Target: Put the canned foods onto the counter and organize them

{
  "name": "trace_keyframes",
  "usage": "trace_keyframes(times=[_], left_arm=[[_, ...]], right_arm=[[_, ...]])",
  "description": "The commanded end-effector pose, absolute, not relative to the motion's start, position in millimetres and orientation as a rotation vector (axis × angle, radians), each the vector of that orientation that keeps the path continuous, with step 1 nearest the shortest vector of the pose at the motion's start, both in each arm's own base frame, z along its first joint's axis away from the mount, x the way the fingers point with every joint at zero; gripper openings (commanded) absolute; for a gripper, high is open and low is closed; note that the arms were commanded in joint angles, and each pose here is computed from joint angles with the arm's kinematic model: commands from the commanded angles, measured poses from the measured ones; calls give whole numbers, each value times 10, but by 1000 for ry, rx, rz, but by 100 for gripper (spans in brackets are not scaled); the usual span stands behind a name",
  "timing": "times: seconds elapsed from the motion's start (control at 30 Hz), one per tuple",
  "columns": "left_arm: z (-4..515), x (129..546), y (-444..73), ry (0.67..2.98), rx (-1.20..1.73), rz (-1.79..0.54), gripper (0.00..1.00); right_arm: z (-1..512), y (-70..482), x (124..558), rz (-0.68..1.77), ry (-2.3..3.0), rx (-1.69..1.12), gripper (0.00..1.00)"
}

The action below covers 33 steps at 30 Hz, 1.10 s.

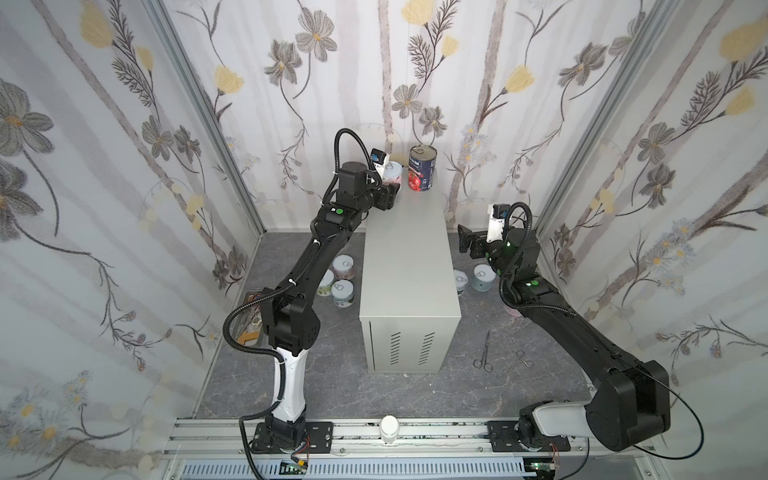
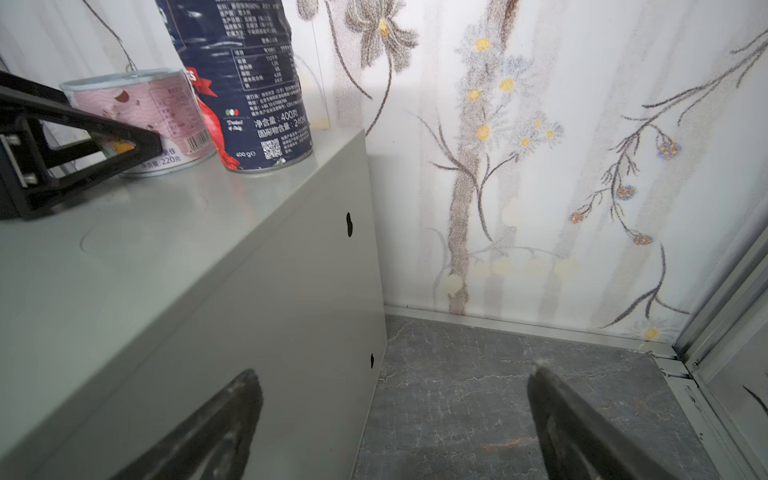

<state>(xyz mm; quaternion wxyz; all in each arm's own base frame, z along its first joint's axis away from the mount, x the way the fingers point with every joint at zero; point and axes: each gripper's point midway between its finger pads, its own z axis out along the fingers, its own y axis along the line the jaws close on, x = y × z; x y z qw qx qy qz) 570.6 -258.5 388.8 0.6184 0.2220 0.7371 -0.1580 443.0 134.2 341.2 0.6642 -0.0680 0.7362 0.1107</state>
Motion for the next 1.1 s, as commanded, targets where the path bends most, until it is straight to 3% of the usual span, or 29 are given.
trace_keyframes(times=[0.0,1.07], left_arm=[[3793,5774,-2570,1713,522,-330,70],[3804,5727,-2715,1684,588,-478,71]], right_arm=[[3546,1331,4468,256,1617,-141,100],[3426,1315,4671,212,1665,-134,100]])
